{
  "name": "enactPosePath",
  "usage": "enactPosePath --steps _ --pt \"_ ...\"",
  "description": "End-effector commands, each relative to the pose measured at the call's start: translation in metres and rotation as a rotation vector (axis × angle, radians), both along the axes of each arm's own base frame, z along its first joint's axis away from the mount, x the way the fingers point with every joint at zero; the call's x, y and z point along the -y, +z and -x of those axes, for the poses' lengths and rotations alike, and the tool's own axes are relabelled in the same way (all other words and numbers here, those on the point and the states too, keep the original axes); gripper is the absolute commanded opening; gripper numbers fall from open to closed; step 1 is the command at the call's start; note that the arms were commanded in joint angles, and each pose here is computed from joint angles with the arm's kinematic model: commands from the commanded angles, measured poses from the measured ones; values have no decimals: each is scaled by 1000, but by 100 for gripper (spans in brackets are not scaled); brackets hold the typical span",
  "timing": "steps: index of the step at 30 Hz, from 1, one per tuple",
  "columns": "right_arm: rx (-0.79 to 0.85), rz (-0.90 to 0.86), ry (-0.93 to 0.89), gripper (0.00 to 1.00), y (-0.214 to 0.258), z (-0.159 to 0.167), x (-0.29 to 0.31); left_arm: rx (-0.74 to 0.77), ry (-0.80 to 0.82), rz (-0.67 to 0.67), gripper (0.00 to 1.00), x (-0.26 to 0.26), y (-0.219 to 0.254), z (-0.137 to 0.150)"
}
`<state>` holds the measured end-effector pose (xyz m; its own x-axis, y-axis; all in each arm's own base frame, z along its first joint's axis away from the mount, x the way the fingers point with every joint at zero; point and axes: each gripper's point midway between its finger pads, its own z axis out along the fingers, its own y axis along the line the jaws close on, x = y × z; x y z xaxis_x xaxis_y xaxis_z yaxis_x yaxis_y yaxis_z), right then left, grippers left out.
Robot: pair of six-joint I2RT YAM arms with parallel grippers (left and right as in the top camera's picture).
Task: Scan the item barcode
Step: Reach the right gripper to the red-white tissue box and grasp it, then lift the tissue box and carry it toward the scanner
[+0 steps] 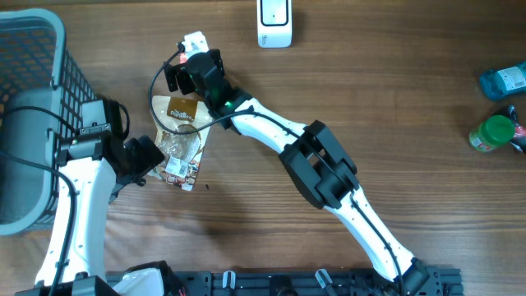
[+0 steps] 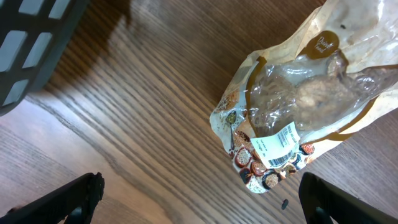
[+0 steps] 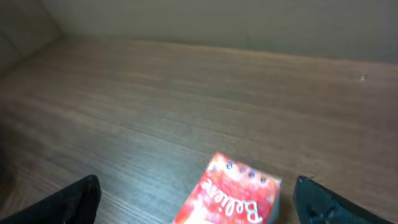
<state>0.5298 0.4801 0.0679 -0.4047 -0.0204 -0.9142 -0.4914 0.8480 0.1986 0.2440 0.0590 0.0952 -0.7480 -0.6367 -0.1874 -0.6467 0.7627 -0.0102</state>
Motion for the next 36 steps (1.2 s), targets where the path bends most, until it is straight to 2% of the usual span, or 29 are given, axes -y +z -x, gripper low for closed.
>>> enactPosePath --steps 1,4,5,7,10,13,16,21,25,28,32,36 --pt "-58 19 -31 100 -53 1 6 -21 18 -13 100 -4 -1 5" --pt "-93 9 -34 99 -78 2 5 -23 18 -12 100 -4 -1 6" --pt "-108 11 -14 96 -89 5 1 -23 18 -12 100 -4 -1 6" --pt "-122 15 -29 78 -96 5 3 -23 18 -12 100 -4 -1 5" --pt "-162 35 -93 59 -109 2 17 -25 18 -12 100 -4 -1 6" --pt "-190 82 -123 46 -119 0 30 -25 18 -12 100 -4 -1 6" --pt "-198 106 -169 28 -120 -8 46 -25 17 -12 100 -4 -1 6" --pt "-195 121 -193 6 -85 -22 64 -24 17 -12 100 -4 -1 6" --pt "-197 197 -187 5 -52 -25 82 -20 18 -13 100 -4 -1 5" --pt "-213 305 -148 5 -19 -13 94 -9 18 -14 100 -5 -1 2" --pt "-287 362 -131 4 50 20 118 -2 18 -16 100 -5 -1 0" --pt "-398 306 18 5 141 85 141 1 18 -16 100 -5 0 0"
